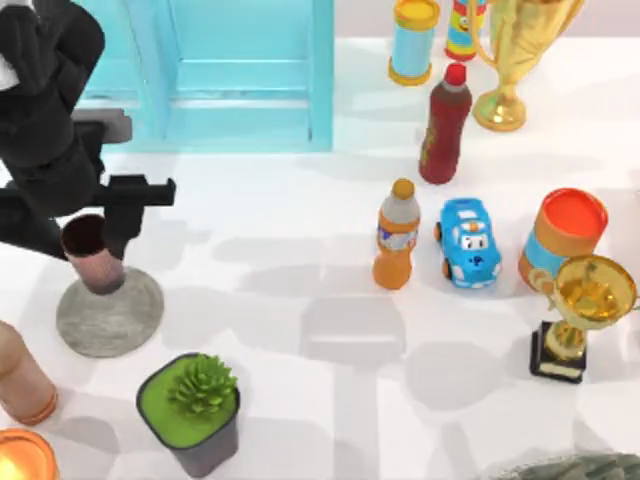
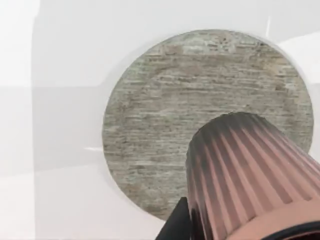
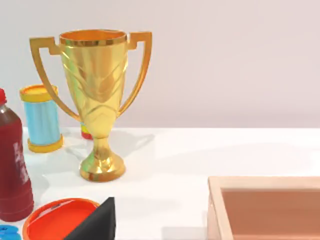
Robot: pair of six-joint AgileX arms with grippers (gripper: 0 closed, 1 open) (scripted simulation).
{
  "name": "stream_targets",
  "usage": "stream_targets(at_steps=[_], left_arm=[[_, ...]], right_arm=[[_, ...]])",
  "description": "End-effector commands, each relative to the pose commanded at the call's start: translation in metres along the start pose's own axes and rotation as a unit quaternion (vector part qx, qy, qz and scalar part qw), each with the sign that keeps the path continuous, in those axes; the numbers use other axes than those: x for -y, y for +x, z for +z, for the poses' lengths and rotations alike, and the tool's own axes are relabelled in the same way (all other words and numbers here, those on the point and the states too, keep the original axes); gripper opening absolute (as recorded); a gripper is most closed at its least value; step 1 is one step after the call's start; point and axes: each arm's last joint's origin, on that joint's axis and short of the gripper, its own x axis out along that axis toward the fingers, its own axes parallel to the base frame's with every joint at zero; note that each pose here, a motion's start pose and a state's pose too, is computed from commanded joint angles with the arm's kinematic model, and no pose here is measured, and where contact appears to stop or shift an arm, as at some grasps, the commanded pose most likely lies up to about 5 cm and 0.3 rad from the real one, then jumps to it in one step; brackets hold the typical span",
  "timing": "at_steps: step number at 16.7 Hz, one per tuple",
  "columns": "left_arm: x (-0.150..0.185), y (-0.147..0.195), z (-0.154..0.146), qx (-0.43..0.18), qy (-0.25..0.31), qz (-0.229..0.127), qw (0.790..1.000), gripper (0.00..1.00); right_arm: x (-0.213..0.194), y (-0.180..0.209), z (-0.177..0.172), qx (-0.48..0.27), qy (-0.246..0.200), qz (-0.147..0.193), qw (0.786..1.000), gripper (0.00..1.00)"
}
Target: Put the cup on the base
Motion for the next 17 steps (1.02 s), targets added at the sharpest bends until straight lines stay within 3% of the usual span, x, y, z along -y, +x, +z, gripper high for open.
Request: stream_targets(at_steps=[4,8,17], left_arm=[[0.000,0.033,-0.002,-0.001,0.001,0.000,1.000,0.00],[-0.001,0.036,-0.003,-0.002,0.000,0.000,1.000,0.00],[-0.001,0.036,-0.003,-0.002,0.000,0.000,1.000,0.68]], right_arm=[[0.000,0.000,0.000,0.000,0.000,0.000,1.000,1.00],[0.000,0.000,0.000,0.000,0.000,0.000,1.000,1.00],[0.000,0.000,0.000,0.000,0.000,0.000,1.000,1.00]])
